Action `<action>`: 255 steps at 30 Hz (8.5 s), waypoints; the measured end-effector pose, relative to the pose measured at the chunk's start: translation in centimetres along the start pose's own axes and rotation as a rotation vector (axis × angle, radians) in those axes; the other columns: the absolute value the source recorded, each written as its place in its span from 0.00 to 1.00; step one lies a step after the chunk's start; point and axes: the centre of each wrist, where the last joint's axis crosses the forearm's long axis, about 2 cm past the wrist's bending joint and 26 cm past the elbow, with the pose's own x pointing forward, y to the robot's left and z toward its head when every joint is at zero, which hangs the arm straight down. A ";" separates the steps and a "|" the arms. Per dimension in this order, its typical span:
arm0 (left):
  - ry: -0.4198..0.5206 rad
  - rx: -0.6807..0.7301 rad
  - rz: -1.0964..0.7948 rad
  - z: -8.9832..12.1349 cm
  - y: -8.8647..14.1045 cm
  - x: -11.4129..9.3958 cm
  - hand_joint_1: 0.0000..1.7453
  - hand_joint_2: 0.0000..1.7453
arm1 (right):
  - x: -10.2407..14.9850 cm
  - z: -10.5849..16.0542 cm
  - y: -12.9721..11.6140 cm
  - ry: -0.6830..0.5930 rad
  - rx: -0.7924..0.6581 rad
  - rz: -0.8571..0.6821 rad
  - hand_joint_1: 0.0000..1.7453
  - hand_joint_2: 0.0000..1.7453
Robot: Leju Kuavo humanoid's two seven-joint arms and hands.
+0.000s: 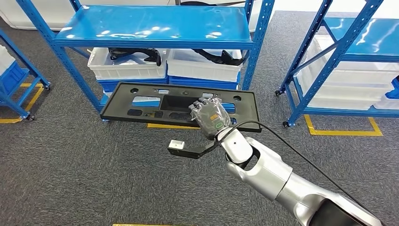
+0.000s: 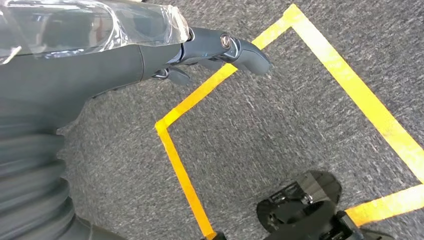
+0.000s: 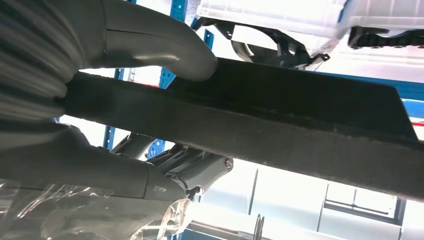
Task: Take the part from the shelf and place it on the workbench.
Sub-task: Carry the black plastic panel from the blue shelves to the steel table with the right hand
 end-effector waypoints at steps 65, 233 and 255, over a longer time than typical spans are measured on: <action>-0.015 0.015 -0.040 -0.2 0.8 -0.2 0.00 1.00 | 0.5 0.6 0.2 0.013 0.011 0.004 1.00 1.00; -0.002 -0.020 -0.130 -0.3 0.7 0.5 0.00 1.00 | -1.9 2.5 -1.3 0.034 0.094 0.056 1.00 1.00; 0.056 -0.039 -0.113 -0.3 0.8 0.8 0.00 1.00 | -1.9 2.7 -1.1 0.030 0.091 0.026 1.00 1.00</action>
